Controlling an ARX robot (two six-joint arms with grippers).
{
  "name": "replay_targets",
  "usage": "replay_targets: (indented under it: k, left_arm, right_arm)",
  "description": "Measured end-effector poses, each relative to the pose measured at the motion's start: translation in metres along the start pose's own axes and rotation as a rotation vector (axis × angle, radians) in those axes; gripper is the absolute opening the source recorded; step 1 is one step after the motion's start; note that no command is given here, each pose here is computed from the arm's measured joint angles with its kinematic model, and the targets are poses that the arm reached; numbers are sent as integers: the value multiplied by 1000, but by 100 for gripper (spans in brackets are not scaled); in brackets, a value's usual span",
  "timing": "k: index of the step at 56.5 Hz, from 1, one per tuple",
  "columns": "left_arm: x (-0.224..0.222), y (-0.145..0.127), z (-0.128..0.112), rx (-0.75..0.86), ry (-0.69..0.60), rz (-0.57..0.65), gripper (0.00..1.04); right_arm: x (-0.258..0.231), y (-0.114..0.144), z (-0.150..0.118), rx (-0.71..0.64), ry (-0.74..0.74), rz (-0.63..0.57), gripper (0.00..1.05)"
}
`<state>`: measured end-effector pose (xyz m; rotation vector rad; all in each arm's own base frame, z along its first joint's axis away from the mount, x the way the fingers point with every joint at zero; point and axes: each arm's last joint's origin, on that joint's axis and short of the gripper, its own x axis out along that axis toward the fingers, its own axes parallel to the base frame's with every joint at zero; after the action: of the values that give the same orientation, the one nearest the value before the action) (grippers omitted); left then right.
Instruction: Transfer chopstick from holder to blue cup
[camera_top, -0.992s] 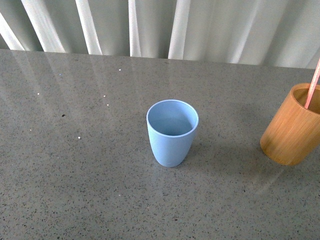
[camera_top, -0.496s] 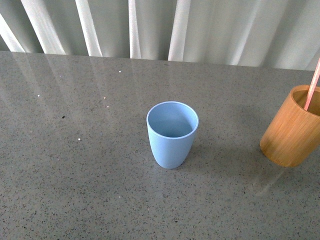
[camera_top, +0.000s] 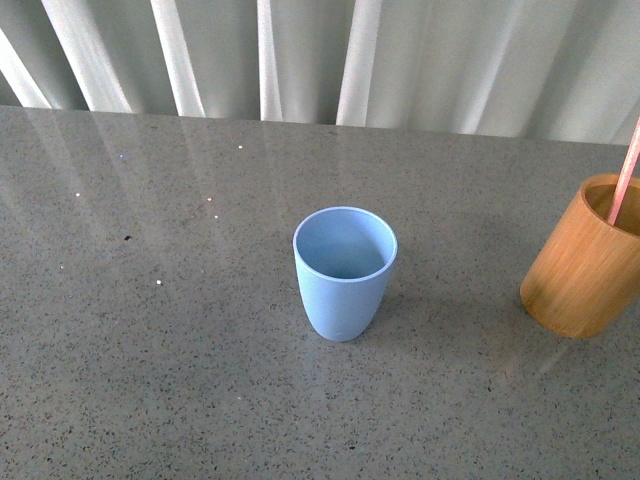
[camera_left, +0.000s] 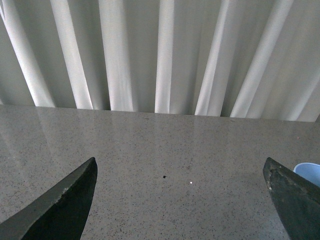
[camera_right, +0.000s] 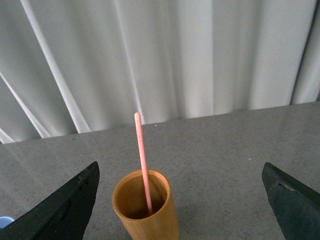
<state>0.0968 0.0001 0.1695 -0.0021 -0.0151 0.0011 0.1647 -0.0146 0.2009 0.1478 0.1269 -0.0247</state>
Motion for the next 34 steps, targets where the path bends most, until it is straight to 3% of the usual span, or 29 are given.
replay_targets:
  k: [9, 19, 34]
  left_arm:
    - [0, 0, 0, 0, 0, 0, 98]
    - [0, 0, 0, 0, 0, 0, 98]
    - [0, 0, 0, 0, 0, 0, 98]
  right_arm:
    - [26, -5, -8, 10, 116, 98, 95]
    - [47, -13, -25, 12, 224, 123, 95]
    - [73, -24, -23, -43, 237, 153, 95]
